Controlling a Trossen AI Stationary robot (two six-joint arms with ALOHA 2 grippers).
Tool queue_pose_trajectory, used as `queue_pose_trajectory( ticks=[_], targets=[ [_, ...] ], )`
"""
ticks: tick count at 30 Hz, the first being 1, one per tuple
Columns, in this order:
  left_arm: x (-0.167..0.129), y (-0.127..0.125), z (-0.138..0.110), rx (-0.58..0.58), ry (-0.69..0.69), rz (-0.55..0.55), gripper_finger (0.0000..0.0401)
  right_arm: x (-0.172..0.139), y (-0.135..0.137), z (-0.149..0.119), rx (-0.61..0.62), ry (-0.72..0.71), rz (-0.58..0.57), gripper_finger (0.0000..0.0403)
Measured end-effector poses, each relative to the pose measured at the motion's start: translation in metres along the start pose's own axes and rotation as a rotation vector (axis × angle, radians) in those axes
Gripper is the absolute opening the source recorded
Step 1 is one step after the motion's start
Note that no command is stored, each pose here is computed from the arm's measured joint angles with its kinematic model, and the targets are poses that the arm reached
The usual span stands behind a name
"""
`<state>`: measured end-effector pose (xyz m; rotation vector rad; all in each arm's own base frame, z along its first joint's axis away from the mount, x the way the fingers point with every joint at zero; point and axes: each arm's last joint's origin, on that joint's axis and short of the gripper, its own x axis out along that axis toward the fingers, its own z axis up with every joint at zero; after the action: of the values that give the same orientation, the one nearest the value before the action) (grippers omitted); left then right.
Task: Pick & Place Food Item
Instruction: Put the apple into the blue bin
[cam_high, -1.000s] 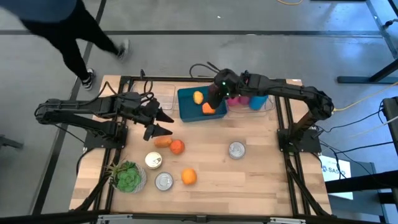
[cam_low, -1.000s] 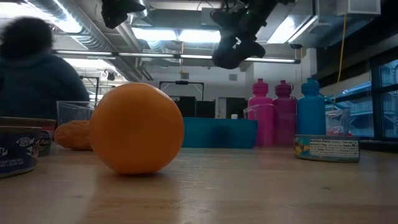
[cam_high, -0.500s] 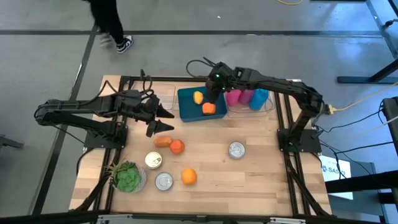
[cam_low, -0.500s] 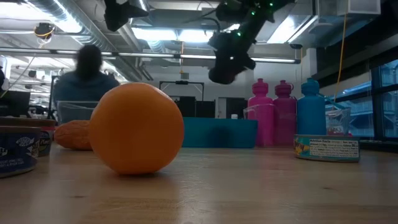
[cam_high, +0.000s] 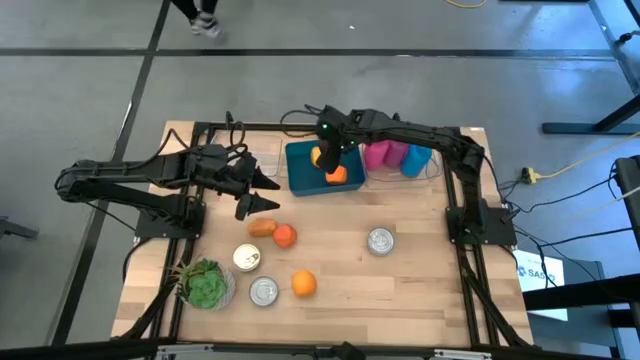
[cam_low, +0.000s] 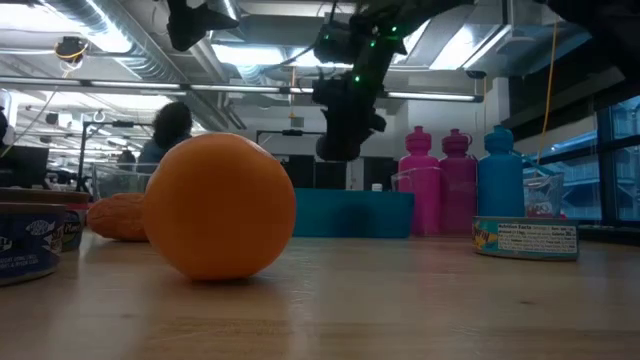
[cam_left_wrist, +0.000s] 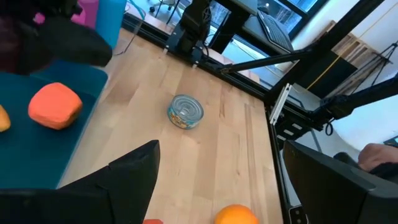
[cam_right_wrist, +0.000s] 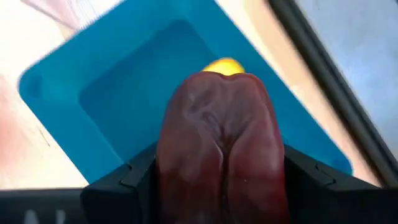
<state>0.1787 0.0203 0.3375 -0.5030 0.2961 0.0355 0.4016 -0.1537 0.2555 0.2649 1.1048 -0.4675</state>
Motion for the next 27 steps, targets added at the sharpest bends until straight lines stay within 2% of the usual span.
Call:
queue_pose_trajectory(
  ticks=[4,10,27],
  targets=[
    [0.0,0.0,0.0,0.0,0.001,0.001,0.0331,0.014,0.001,-0.004,-0.01,0.06,-0.02,0.0225],
    [0.0,0.001,-0.001,0.001,0.014,0.008,0.0331,0.019,0.001,-0.008,-0.016,0.1,-0.049,0.0225],
    [0.0,0.001,-0.002,-0.001,0.019,0.01,0.0331,0.026,-0.004,-0.009,-0.035,0.121,-0.069,0.0225]
  ],
)
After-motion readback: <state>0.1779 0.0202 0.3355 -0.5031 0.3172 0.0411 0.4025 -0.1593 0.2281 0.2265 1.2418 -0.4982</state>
